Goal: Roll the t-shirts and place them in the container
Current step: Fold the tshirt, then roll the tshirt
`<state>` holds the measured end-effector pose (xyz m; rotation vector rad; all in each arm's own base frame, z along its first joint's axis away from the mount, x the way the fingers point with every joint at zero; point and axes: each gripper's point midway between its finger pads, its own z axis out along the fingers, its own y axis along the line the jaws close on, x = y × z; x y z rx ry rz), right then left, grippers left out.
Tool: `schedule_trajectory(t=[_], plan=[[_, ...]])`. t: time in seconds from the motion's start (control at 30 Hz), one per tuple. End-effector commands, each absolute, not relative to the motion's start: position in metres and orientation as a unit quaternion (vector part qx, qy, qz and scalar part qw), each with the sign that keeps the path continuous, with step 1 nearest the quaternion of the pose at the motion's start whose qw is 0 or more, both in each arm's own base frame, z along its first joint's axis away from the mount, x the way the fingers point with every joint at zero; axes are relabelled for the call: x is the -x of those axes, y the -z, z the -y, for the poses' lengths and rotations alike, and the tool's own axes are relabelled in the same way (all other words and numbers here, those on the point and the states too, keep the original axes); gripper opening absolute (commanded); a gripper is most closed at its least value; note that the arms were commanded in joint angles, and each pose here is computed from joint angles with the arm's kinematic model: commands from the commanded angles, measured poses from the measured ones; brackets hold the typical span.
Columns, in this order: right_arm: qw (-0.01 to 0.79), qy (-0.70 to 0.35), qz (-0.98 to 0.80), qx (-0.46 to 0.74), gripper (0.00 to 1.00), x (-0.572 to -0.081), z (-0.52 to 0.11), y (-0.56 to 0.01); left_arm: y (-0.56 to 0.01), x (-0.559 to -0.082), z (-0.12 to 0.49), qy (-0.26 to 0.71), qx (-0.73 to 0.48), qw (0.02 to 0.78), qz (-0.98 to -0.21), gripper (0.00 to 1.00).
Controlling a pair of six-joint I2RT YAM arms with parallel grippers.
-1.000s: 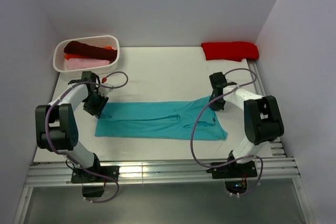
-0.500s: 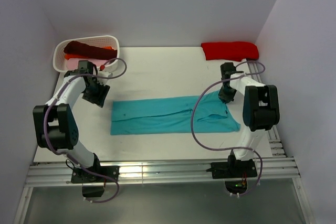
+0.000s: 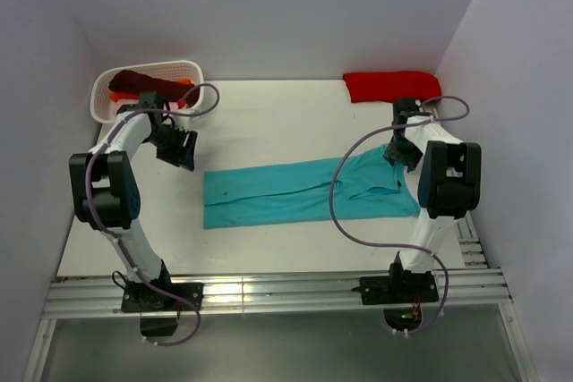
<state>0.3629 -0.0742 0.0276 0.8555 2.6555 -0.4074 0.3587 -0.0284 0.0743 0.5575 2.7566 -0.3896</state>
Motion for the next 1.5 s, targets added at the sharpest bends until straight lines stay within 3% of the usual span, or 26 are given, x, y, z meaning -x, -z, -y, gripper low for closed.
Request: schedule_trajectory(t=[0.0, 0.13, 0.37, 0.6, 0.9, 1.2, 1.47], plan=[[0.209, 0.154, -0.915, -0.309, 0.61, -0.352, 0.077, -0.078, -0.089, -0.37, 0.052, 0.197, -0.196, 0.169, -0.946, 0.61], [0.245, 0.121, -0.911, -0.309, 0.61, -0.336, 0.044, -0.106, -0.081, -0.369, 0.061, 0.225, -0.188, 0.156, -0.943, 0.62], [0.302, -0.019, -0.928, -0.216, 0.59, -0.312, -0.114, -0.131, -0.071, -0.366, 0.076, 0.275, -0.184, 0.136, -0.934, 0.63], [0.295, -0.139, -0.939, -0.11, 0.48, -0.267, -0.293, -0.135, -0.054, -0.36, 0.079, 0.291, -0.172, 0.107, -0.935, 0.63], [0.261, -0.159, -0.952, 0.0, 0.45, -0.242, -0.454, -0.115, -0.048, -0.353, 0.091, 0.334, -0.168, 0.089, -0.923, 0.61], [0.22, -0.186, -0.957, 0.03, 0.43, -0.218, -0.52, -0.073, -0.041, -0.351, 0.094, 0.346, -0.161, 0.079, -0.921, 0.54], [0.213, -0.142, -0.966, 0.032, 0.43, -0.209, -0.519, -0.045, -0.035, -0.35, 0.095, 0.346, -0.15, 0.071, -0.923, 0.47]])
